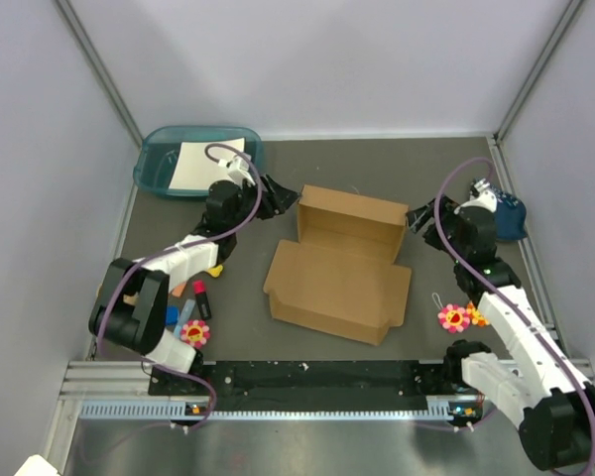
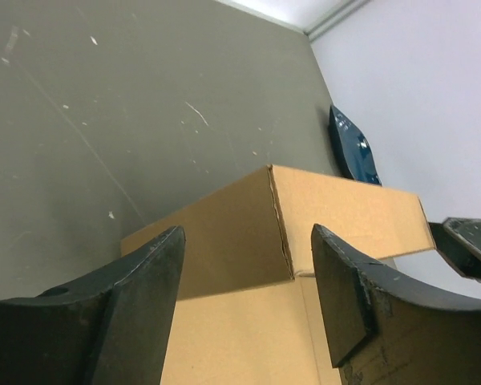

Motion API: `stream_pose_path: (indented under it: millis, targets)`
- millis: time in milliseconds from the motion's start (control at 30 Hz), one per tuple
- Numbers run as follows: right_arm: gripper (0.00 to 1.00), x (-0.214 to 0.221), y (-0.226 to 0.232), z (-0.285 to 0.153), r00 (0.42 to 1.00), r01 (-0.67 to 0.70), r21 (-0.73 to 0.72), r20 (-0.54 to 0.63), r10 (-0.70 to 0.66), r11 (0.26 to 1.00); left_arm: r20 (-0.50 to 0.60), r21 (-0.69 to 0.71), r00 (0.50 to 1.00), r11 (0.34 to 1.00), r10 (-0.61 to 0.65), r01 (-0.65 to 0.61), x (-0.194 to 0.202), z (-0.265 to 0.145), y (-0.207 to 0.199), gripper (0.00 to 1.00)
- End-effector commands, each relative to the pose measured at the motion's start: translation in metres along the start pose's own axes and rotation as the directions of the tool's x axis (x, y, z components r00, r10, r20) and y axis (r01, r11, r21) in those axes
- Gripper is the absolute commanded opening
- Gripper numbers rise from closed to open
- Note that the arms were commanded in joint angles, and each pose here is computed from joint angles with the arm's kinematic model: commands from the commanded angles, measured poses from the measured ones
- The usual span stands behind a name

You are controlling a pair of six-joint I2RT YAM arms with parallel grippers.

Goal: Fold the paper box

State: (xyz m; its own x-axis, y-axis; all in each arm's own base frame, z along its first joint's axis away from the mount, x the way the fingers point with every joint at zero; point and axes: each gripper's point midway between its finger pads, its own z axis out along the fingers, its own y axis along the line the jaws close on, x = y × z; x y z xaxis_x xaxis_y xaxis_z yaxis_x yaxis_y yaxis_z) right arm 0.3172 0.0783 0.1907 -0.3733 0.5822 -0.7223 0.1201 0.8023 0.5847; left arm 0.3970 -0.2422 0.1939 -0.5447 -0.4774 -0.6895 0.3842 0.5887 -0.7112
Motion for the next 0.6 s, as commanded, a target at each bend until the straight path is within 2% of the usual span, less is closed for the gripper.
stream_pose_path:
  millis: [0,133,233,267,300,333,367,400,433,467,500,533,567]
  targets:
    - [0.75,-0.047,0.016,-0.025,0.992,0.077,0.013,0.101,-0.078,0.997,0.088,-0.029,0.993,0.997,0.074,-0.072,-0.048,-0.017,-0.015,0.71]
    - [0.76,-0.074,0.041,-0.044,0.972,0.192,-0.009,0.143,-0.188,0.981,0.147,-0.085,0.986,0.994,0.079,-0.067,-0.068,-0.034,-0.013,0.73]
    - [0.76,-0.07,0.088,-0.052,0.913,0.4,-0.068,0.115,-0.391,0.914,0.184,-0.106,0.981,0.993,0.068,-0.049,-0.071,-0.049,-0.016,0.73]
    - [0.76,-0.056,0.102,-0.056,0.844,0.535,-0.071,0.089,-0.529,0.842,0.216,-0.111,0.974,0.993,0.07,-0.046,-0.077,-0.058,-0.021,0.72]
    - [0.76,-0.052,0.123,-0.05,0.791,0.612,-0.075,0.069,-0.608,0.787,0.216,-0.13,0.974,0.991,0.061,-0.033,-0.075,-0.063,-0.019,0.72]
    - [0.76,-0.055,0.123,-0.048,0.692,0.721,0.002,0.061,-0.72,0.693,0.211,-0.158,0.976,0.987,0.054,-0.021,-0.07,-0.069,-0.013,0.72]
    - [0.76,-0.045,0.127,-0.043,0.62,0.784,0.02,0.025,-0.784,0.62,0.217,-0.201,0.975,0.98,0.052,-0.007,-0.069,-0.081,-0.01,0.71]
    - [0.76,-0.035,0.153,-0.049,0.525,0.851,-0.002,0.052,-0.85,0.525,0.208,-0.226,0.977,0.974,0.05,-0.002,-0.062,-0.087,-0.004,0.71]
    - [0.76,-0.028,0.149,-0.036,0.369,0.927,0.076,-0.005,-0.93,0.367,0.233,-0.221,0.97,0.975,0.062,-0.009,-0.066,-0.099,-0.012,0.7]
    - [0.76,-0.022,0.158,-0.037,0.298,0.951,0.088,0.004,-0.955,0.297,0.239,-0.238,0.969,0.971,0.068,-0.009,-0.063,-0.105,-0.01,0.7]
    - [0.76,-0.008,0.174,-0.038,0.258,0.961,0.084,0.062,-0.964,0.262,0.223,-0.264,0.972,0.965,0.073,-0.012,-0.053,-0.112,-0.001,0.7]
    - [0.76,0.002,0.179,-0.037,0.174,0.981,0.077,0.061,-0.983,0.178,0.249,-0.256,0.964,0.967,0.089,-0.023,-0.056,-0.124,-0.008,0.7]
    - [0.76,0.007,0.181,-0.037,0.127,0.987,0.089,0.048,-0.991,0.131,0.253,-0.271,0.961,0.962,0.109,-0.038,-0.055,-0.13,-0.006,0.71]
